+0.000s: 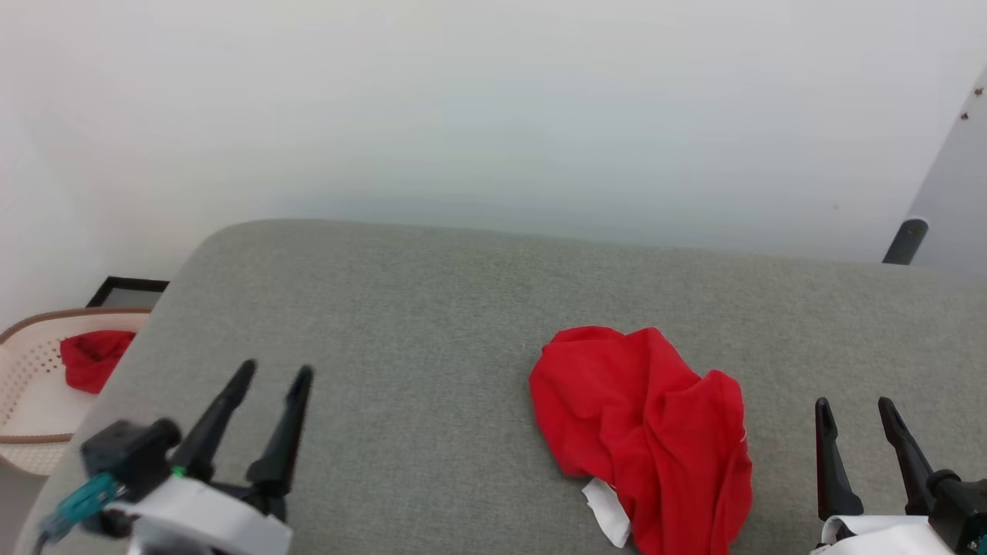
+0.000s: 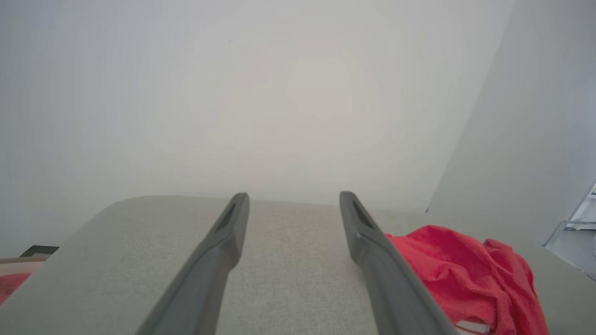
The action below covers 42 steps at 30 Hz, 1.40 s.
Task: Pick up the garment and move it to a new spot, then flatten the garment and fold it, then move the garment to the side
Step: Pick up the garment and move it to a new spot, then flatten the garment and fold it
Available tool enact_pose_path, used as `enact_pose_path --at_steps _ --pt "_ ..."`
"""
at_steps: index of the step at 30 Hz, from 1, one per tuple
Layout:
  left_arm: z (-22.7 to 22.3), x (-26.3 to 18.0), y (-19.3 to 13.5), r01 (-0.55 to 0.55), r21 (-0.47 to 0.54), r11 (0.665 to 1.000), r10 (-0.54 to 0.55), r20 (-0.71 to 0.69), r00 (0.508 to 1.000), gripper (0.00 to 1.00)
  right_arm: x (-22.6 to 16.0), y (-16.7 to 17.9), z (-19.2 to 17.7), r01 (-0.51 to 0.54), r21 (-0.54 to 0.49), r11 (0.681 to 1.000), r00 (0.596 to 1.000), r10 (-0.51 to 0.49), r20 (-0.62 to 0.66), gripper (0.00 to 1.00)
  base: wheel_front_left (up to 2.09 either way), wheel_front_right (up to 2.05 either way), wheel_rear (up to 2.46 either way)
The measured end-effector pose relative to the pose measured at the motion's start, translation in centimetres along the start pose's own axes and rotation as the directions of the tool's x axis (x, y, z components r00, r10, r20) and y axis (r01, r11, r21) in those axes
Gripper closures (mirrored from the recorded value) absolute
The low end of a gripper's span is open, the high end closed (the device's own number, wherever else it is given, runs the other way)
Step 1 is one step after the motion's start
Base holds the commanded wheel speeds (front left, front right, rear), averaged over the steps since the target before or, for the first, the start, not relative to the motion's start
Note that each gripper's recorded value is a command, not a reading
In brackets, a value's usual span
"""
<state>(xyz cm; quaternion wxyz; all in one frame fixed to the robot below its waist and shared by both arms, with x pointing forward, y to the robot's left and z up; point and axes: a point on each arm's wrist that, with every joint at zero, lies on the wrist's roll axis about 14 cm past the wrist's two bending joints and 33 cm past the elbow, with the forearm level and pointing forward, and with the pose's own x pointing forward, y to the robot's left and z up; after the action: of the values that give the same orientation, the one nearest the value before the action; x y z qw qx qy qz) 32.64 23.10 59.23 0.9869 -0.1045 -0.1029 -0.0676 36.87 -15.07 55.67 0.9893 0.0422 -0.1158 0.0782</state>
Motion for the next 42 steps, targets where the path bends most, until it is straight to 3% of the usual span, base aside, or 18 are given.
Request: enact_pose_path --at_steps 9,15,31,42 --pt "0.0 -3.3 3.9 -0.159 0.006 0.987 0.159 0.038 0.987 0.00 -0.3 0.4 -0.3 -0.011 0.003 1.000 1.000 0.011 -0.010 0.00 0.00 0.00 0.00" --pt "-0.1 -4.4 4.9 -0.207 -0.011 0.978 0.207 0.046 0.977 0.00 -0.3 0.4 -0.5 -0.011 0.005 1.000 1.000 0.011 -0.016 0.00 0.00 0.00 0.00" --pt "-0.6 -4.7 5.3 -0.219 -0.001 0.976 0.219 0.050 0.974 0.00 -0.3 0.9 -1.8 -0.027 0.014 1.000 0.998 0.028 -0.056 0.00 0.00 0.00 0.00" --pt "-1.7 -5.0 5.3 -0.226 0.006 0.974 0.226 0.004 0.974 0.00 1.7 2.5 -3.9 -0.085 0.056 0.995 0.978 0.094 -0.185 0.00 0.00 0.00 0.00"
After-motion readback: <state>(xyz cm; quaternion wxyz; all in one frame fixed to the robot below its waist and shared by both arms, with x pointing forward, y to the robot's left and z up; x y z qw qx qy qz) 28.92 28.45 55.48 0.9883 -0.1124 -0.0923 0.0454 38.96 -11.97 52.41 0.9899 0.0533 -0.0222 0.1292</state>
